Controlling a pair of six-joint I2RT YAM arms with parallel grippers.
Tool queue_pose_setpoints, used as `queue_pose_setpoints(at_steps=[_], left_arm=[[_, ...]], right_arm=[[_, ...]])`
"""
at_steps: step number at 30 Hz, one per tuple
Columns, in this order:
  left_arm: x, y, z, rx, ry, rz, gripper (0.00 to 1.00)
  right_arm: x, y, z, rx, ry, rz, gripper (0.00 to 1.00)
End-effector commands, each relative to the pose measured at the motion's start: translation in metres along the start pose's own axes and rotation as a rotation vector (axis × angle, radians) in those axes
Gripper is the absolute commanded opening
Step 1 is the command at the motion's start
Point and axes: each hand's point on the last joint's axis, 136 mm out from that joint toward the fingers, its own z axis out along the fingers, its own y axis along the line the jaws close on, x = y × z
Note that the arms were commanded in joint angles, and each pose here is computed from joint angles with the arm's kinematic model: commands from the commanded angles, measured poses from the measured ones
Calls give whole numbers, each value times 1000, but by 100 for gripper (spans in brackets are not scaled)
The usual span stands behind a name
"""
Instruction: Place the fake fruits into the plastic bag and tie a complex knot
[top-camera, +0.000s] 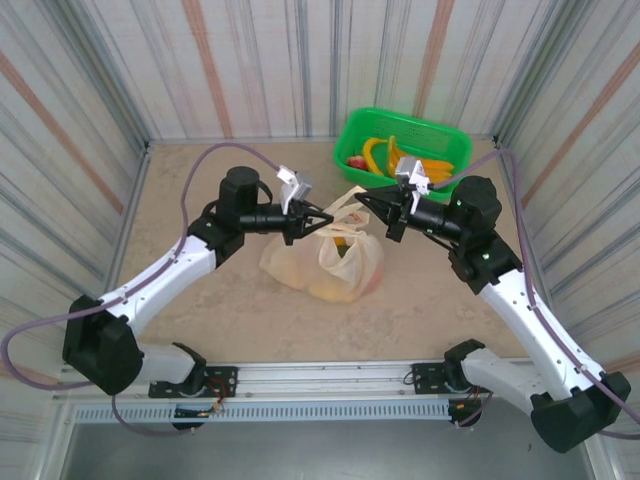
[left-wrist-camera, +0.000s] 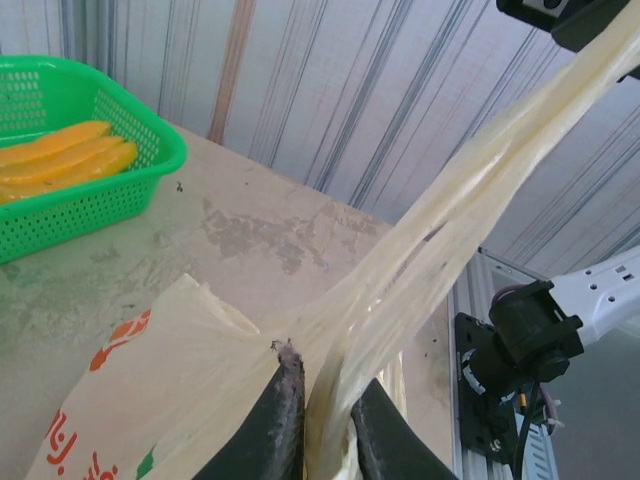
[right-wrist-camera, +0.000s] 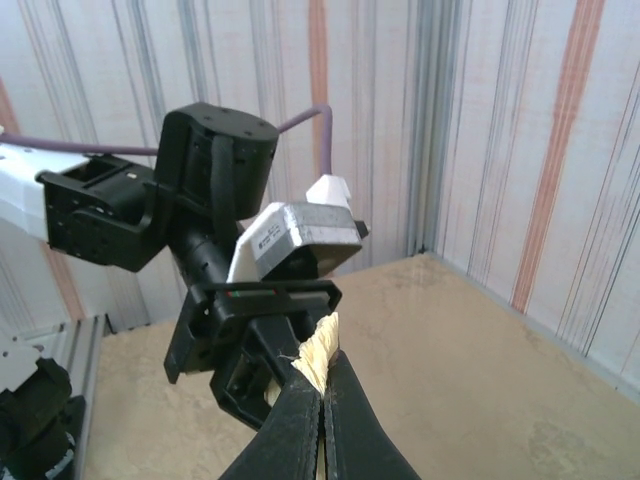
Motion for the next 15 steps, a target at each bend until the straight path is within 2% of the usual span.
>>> queue_pose_setpoints(at_steps=[1, 4, 6, 8, 12, 15], left_arm=[[11, -5, 6, 39, 28, -22, 15], [10, -11, 8, 53, 23, -4, 22], [6, -9, 6, 27, 0, 11, 33], [-1, -5, 4, -7, -25, 31, 34], [-8, 13, 5, -88, -13, 9, 18], [-8, 22, 4, -100, -16, -32, 9]], right_arm=[[-27, 3, 1, -10, -53, -18, 0], [-19, -10, 16, -2, 0, 4, 0], [-19, -11, 21, -16, 7, 7, 0], [-20, -3, 23, -60, -1, 5, 0], [-16, 28, 17, -165, 1, -26, 0], [3, 69, 2, -286, 29, -90, 0]])
